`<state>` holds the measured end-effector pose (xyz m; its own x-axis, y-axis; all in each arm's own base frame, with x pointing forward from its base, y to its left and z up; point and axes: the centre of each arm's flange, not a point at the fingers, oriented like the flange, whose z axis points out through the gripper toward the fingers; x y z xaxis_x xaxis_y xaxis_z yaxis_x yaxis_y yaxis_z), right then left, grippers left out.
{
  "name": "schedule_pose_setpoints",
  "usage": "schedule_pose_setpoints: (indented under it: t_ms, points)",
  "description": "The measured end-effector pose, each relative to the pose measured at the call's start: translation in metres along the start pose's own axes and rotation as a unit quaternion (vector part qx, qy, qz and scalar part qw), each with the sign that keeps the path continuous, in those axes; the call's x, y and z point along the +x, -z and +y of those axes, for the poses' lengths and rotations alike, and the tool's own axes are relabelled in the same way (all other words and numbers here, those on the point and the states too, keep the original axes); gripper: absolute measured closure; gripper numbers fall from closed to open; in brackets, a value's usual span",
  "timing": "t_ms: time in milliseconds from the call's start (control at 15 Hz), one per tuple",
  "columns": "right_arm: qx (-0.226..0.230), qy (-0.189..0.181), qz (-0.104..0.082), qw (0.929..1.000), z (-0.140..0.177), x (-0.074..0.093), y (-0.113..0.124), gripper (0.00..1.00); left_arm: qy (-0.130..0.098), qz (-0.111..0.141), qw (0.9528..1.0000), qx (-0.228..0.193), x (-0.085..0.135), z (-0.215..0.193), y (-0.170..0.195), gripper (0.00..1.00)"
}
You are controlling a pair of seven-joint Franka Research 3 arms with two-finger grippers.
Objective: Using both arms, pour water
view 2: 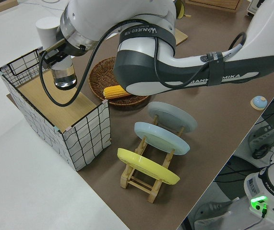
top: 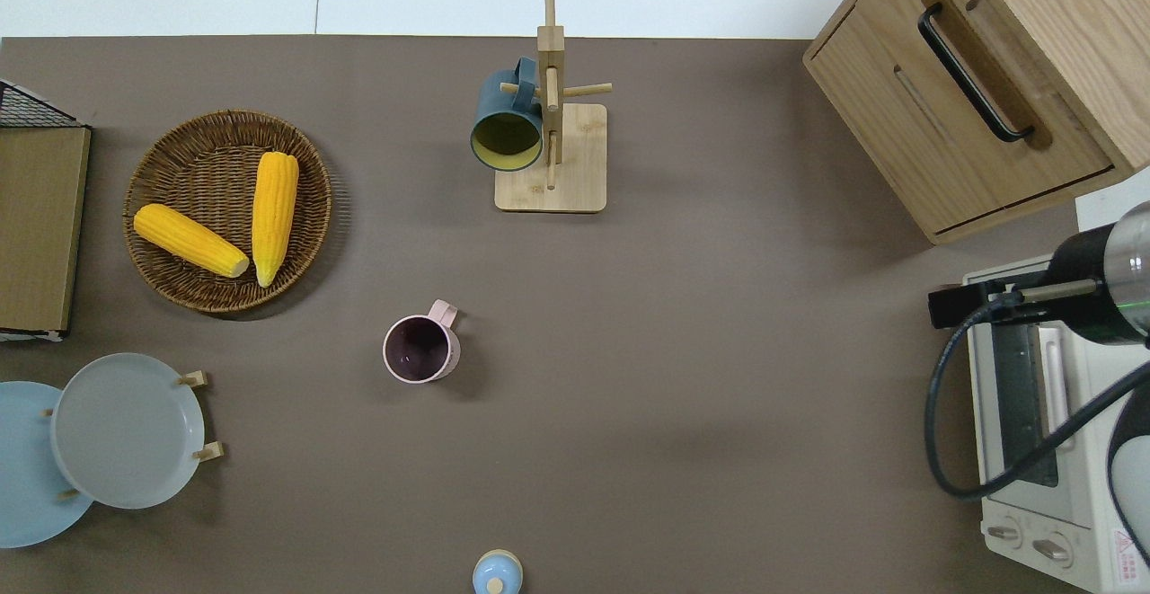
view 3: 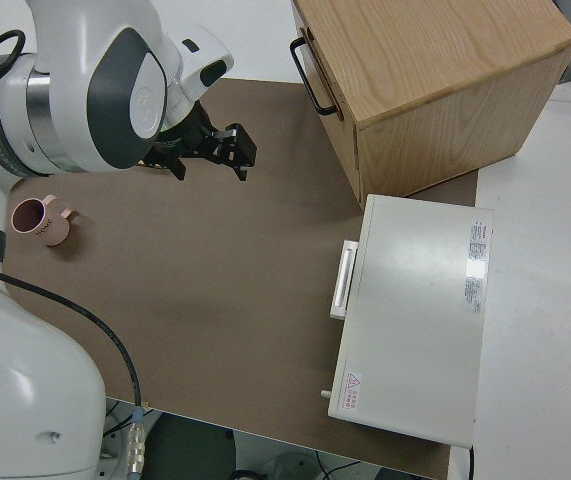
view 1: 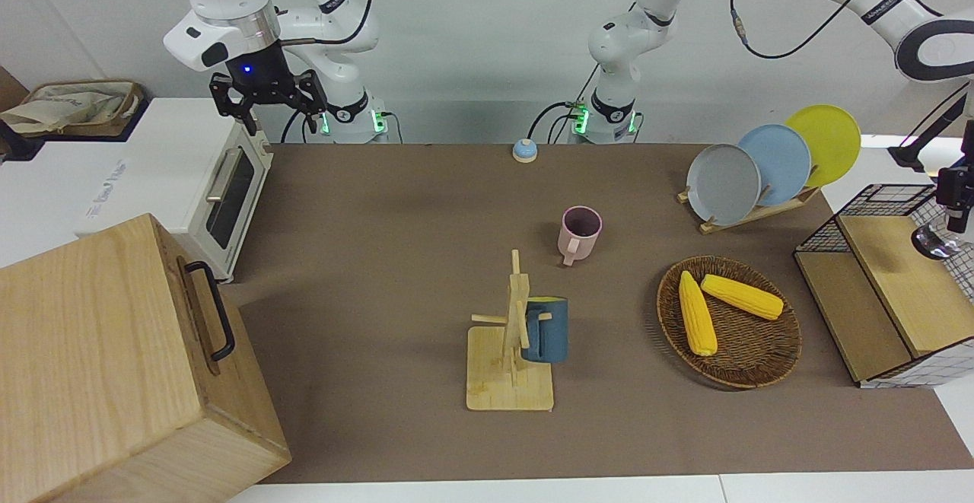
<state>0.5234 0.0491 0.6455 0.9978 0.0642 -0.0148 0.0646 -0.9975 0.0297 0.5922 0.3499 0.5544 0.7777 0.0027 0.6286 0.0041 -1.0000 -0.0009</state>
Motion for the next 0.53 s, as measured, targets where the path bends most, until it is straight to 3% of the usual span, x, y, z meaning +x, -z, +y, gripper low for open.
schedule_pose_setpoints:
  t_ms: [267, 533]
  points:
    - [0.000, 0.000, 0.000, 1.0000, 0.000, 0.000, 0.000, 0.00, -0.005, 0.019, 0.9997, -0.017, -0.013, -0.018, -0.010, 0.37]
    - [0.000, 0.000, 0.000, 1.0000, 0.000, 0.000, 0.000, 0.00, -0.003, 0.025, 0.9997, -0.007, -0.019, -0.021, -0.019, 0.37]
